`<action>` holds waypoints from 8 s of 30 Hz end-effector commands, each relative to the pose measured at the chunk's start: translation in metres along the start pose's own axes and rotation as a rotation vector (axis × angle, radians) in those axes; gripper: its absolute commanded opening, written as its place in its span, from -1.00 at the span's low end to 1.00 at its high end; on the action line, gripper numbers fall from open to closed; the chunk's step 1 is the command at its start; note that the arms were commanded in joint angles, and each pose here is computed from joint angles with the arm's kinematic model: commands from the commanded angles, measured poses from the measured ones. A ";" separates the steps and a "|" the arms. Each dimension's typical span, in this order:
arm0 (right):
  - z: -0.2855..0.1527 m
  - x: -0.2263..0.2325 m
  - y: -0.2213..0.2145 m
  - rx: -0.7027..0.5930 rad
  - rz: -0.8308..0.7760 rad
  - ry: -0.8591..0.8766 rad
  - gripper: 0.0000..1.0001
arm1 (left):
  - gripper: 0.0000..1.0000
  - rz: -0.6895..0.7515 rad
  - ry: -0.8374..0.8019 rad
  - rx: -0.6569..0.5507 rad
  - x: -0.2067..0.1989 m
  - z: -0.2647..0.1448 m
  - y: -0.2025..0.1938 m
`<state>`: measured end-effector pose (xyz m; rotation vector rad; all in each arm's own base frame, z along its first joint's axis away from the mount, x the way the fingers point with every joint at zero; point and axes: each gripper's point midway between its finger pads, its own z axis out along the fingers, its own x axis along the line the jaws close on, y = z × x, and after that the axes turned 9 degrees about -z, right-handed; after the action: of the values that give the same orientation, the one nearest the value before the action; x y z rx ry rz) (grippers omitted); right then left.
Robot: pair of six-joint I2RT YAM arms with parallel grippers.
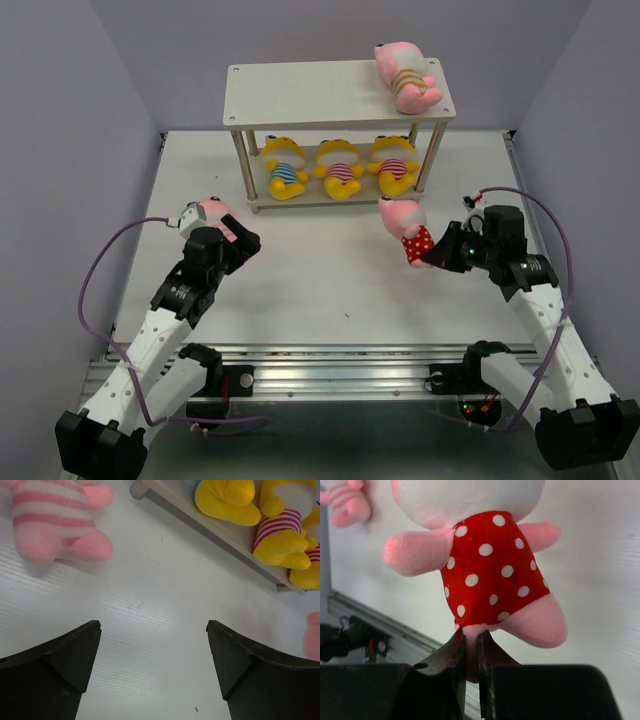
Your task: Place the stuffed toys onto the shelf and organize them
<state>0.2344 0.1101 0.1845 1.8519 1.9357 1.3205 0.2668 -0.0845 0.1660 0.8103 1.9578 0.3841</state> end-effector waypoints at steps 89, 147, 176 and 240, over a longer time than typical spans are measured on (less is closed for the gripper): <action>0.026 0.260 0.278 -0.576 -0.011 0.097 0.45 | 0.98 0.004 -0.039 -0.033 -0.006 -0.006 0.007; 0.051 0.187 0.305 -0.621 -0.283 -0.103 -0.11 | 0.98 0.008 -0.022 -0.043 -0.005 -0.004 0.010; 0.030 0.167 0.316 -0.726 -0.234 -0.188 -0.99 | 0.98 0.011 -0.013 -0.048 -0.004 -0.002 0.011; 0.036 0.188 0.312 -0.816 -0.109 -0.078 -0.99 | 0.98 0.014 -0.012 -0.046 -0.004 0.000 0.011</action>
<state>0.4476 0.2337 0.4300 1.3555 1.2081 1.5155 0.2676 -0.0811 0.1647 0.8112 1.9631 0.4087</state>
